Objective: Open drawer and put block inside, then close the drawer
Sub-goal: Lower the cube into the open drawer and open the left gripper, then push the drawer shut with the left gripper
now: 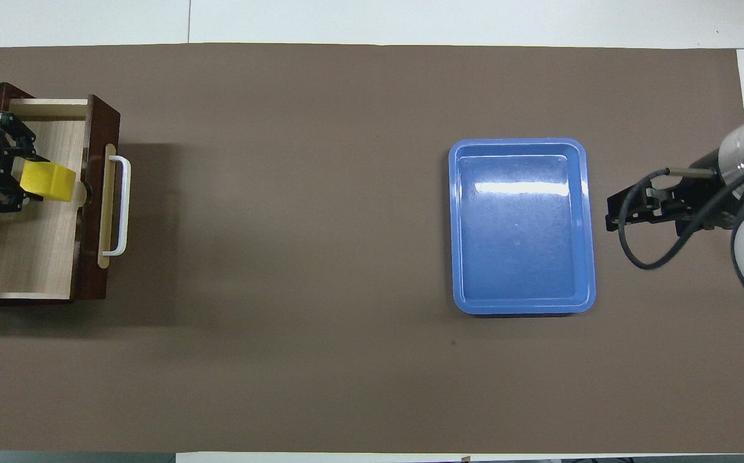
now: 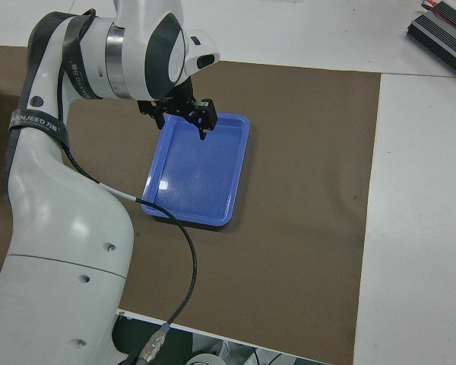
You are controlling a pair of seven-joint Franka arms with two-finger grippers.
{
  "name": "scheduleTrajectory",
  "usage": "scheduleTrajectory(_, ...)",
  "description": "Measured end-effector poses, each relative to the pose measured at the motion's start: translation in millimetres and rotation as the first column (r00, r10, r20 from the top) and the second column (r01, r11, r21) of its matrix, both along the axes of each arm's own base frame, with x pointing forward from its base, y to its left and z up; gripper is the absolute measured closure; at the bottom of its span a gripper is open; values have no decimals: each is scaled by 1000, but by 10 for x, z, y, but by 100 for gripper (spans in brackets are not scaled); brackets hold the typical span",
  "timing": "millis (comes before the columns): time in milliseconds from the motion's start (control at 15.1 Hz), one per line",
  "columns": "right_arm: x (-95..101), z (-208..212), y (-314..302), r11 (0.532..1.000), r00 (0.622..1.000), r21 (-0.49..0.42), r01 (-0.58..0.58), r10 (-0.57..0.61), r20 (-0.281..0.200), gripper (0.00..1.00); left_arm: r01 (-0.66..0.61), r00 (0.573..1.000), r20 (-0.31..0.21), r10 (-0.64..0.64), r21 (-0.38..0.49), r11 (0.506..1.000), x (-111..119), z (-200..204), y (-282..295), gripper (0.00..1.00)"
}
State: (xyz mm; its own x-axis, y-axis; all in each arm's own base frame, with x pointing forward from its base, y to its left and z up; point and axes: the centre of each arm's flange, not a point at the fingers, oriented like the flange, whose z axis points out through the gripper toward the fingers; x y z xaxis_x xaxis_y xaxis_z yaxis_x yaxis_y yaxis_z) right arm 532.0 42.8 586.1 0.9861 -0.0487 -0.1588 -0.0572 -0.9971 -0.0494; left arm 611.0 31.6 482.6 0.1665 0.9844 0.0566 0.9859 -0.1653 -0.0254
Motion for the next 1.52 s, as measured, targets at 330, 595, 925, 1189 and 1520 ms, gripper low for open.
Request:
scheduleTrajectory(330, -98, -26, -140, 987, 989, -76, -140, 143, 25, 0, -58, 998, -2, 58, 5, 998, -227, -211, -30, 45)
scheduleTrajectory(595, -39, -15, -282, 988, 990, -75, -132, 135, 39, 0, -91, 996, -2, 91, 6, 996, -260, -307, -33, 45)
scheduleTrajectory(925, 34, 82, -405, 991, 991, -75, -109, 114, 66, 0, -90, 996, -5, 90, 5, 996, -283, -354, -62, 45)
scheduleTrajectory(1189, 53, 61, -401, 991, 992, -74, -107, 112, 66, 0, -80, 997, -7, 80, 5, 997, -286, -333, -129, 31)
scheduleTrajectory(1520, 76, 56, -377, 995, 994, -75, -65, 71, 78, 0, -62, 998, 27, 63, -2, 998, -220, 500, -311, 0)
